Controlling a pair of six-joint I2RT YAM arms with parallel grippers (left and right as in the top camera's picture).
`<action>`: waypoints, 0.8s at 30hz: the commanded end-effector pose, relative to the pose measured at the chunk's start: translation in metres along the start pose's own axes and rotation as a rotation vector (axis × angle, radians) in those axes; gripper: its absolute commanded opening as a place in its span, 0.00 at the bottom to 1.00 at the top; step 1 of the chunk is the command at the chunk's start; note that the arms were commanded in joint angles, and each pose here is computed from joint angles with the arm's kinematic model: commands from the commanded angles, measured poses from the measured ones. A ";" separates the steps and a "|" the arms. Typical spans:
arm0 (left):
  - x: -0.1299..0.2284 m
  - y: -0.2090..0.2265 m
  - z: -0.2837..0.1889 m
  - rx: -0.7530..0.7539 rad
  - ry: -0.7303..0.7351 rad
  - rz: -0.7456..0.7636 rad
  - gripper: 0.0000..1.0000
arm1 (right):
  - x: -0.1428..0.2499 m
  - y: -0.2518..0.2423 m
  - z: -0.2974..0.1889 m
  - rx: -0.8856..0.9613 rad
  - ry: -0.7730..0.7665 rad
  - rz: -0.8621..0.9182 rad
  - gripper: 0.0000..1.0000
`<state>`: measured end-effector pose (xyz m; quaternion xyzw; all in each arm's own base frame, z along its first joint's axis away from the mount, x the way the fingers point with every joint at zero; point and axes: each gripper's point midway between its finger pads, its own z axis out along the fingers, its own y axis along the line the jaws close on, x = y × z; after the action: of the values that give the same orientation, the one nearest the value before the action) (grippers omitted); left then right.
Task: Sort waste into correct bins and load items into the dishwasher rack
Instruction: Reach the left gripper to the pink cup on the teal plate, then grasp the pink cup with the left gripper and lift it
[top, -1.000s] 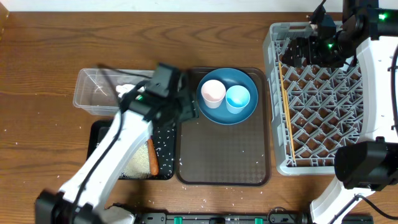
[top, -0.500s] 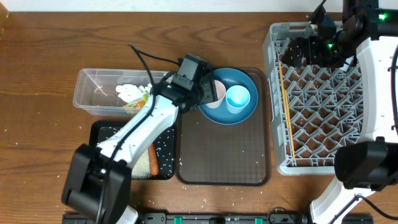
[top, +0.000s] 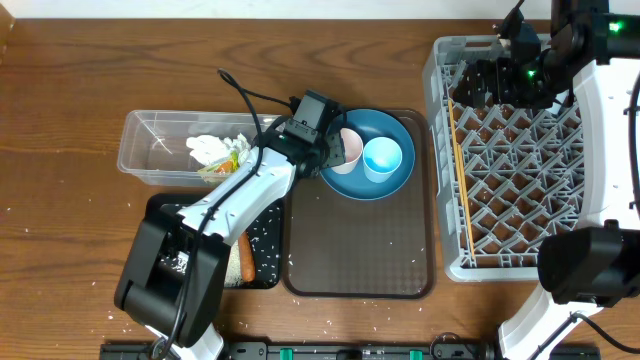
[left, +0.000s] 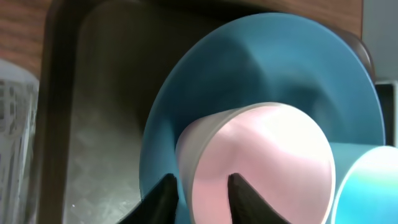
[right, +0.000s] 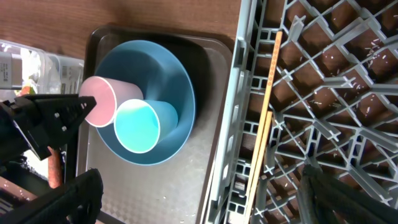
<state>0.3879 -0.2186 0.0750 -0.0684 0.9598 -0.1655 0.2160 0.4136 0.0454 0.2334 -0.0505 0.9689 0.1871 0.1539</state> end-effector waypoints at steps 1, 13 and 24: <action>-0.006 -0.004 -0.001 -0.005 -0.017 0.003 0.23 | 0.000 0.005 -0.003 -0.002 -0.006 -0.022 0.99; -0.009 0.001 -0.002 -0.092 -0.079 0.032 0.06 | 0.000 0.005 -0.003 -0.002 -0.006 -0.022 0.99; -0.045 -0.025 -0.050 -0.014 -0.204 0.025 0.06 | 0.000 0.004 -0.003 -0.001 -0.006 -0.021 0.99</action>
<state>0.3920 -0.2153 0.0837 -0.0654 0.9579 -0.1193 0.2528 0.4137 0.0454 0.2334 -0.0507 0.9689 0.1871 0.1541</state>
